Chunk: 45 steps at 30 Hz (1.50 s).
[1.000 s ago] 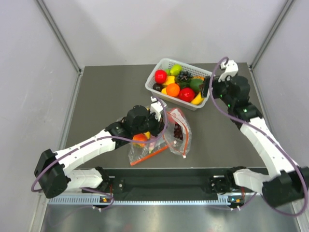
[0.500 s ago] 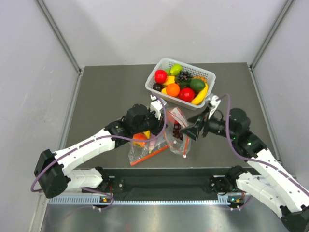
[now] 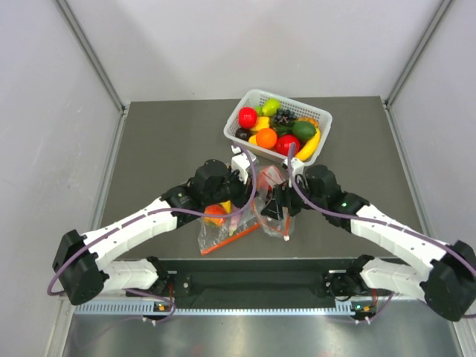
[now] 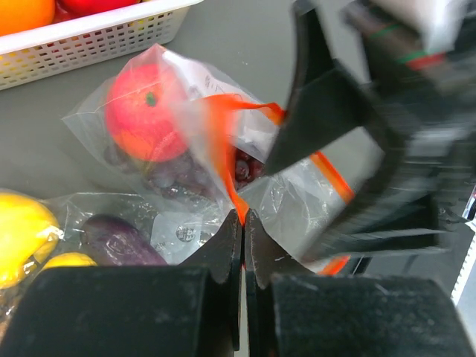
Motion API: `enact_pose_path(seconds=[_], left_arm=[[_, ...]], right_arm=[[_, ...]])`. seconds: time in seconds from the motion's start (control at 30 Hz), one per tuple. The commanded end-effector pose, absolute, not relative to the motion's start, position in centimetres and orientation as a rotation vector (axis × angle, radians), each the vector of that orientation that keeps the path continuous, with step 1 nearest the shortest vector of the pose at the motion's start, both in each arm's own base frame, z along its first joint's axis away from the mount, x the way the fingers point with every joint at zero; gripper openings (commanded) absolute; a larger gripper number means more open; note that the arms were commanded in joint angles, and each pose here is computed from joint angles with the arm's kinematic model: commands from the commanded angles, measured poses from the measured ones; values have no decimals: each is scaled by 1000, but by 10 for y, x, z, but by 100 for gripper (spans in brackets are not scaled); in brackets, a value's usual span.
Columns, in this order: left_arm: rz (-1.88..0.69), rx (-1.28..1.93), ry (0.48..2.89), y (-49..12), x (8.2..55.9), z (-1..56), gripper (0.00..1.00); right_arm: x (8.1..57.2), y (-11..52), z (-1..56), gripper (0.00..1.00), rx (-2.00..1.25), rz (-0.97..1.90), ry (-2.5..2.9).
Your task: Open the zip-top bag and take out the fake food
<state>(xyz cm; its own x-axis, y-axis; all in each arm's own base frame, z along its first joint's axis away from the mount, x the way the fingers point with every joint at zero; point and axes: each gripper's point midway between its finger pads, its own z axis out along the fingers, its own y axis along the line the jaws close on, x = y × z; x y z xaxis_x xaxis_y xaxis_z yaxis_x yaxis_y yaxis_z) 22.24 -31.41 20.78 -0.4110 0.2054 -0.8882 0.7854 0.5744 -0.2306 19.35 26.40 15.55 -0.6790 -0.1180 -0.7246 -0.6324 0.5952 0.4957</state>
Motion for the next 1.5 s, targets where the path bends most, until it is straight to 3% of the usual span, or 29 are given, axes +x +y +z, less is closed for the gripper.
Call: enact_pose_path(seconds=[0.0,0.37,0.5,0.7,1.2,1.3,1.37,1.4,1.47], left_arm=[[-869,793,1834,-319,221,237,0],[-940,844,1801,-327,211,239,0],[-980,869,1797,-335,209,239,0],[-1008,889,1787,-340,206,240,0],[-1058,892,1771,-338,195,242,0],[-1056,889,1769,-337,194,242,0],[-1054,886,1768,-335,194,242,0],[-1052,885,1768,-335,194,242,0],[-1044,882,1774,-334,195,240,0]], right_arm=[[225,261,154,79,-466,866,2173],[268,234,127,79,-339,448,2205],[271,251,126,78,-387,401,2188],[276,266,109,67,-420,385,2190],[289,262,38,67,-345,272,2243],[293,259,28,56,-342,221,2251],[295,256,21,34,-346,182,2257],[295,255,19,34,-350,173,2260],[295,252,20,18,-356,165,2258]])
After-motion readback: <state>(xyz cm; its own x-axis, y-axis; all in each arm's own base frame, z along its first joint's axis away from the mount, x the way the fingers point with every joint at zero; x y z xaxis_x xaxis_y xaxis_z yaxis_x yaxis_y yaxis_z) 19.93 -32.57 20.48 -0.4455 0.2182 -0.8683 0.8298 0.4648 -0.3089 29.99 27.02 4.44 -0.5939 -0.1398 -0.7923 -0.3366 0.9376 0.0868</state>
